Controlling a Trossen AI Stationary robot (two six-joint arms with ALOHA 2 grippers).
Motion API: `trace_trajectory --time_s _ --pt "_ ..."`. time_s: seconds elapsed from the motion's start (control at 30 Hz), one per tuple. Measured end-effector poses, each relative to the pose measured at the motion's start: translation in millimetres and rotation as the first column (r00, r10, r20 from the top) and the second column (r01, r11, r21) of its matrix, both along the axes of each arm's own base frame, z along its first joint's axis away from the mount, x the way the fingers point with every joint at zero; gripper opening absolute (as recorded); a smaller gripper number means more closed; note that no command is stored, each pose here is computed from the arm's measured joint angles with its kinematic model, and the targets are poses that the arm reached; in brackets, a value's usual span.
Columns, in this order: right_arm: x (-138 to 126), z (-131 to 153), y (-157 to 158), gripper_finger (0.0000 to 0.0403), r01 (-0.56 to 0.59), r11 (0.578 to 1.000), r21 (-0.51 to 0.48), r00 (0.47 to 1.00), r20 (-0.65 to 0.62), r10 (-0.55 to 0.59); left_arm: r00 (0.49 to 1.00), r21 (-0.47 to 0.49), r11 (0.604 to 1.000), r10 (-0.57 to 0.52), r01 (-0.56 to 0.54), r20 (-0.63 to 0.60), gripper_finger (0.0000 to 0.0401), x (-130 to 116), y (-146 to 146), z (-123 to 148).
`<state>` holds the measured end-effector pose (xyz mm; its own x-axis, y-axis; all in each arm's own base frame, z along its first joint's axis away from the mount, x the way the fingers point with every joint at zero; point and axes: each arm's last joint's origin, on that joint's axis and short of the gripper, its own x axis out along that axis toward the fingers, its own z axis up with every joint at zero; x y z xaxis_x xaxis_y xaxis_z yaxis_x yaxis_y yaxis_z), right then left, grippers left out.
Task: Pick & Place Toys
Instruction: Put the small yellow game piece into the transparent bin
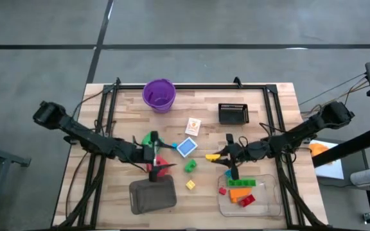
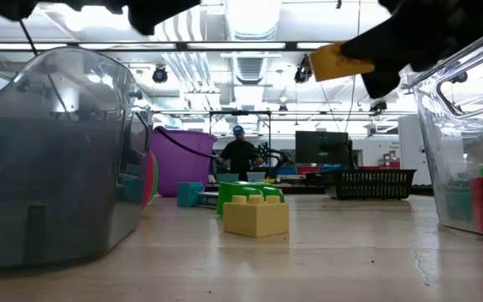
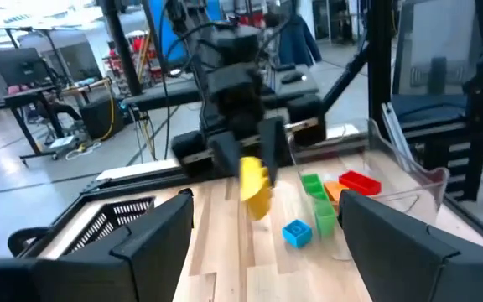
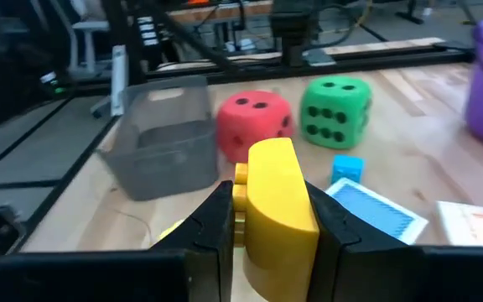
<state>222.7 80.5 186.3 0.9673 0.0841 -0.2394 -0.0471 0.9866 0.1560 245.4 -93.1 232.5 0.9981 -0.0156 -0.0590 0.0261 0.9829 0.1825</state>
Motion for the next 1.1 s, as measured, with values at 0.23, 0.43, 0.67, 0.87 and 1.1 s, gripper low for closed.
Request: trace_trajectory --time_s 0.23,0.43,0.67,0.87,1.1 --pt "-13.4 1.8 24.8 0.0082 -0.121 0.993 -0.010 0.992 -0.024 0.121 1.000 -0.006 1.000 0.014 -0.014 0.005 0.0296 -16.4 8.1 -9.1" --pt "-19.3 14.6 48.7 0.0082 -0.183 0.983 -0.002 0.965 -0.191 0.179 1.000 -0.006 1.000 0.027 -0.027 -0.012 0.0296 -14.3 10.4 -13.0" --pt "-28.4 48.2 83.7 0.0082 -0.209 0.978 -0.019 0.882 -0.437 0.180 0.999 -0.006 0.999 0.033 -0.033 -0.014 0.0296 -13.7 11.7 -13.4" --pt "-34.8 59.8 111.5 0.0082 -0.200 0.979 -0.036 0.789 -0.598 0.139 0.999 -0.010 0.999 0.033 -0.034 -0.017 0.0296 -13.7 11.7 -13.7" --pt "-30.1 30.1 131.9 0.0082 -0.169 0.981 -0.091 0.654 -0.755 0.043 0.999 -0.014 0.999 0.034 -0.034 -0.018 0.0296 -13.7 11.8 -13.8"
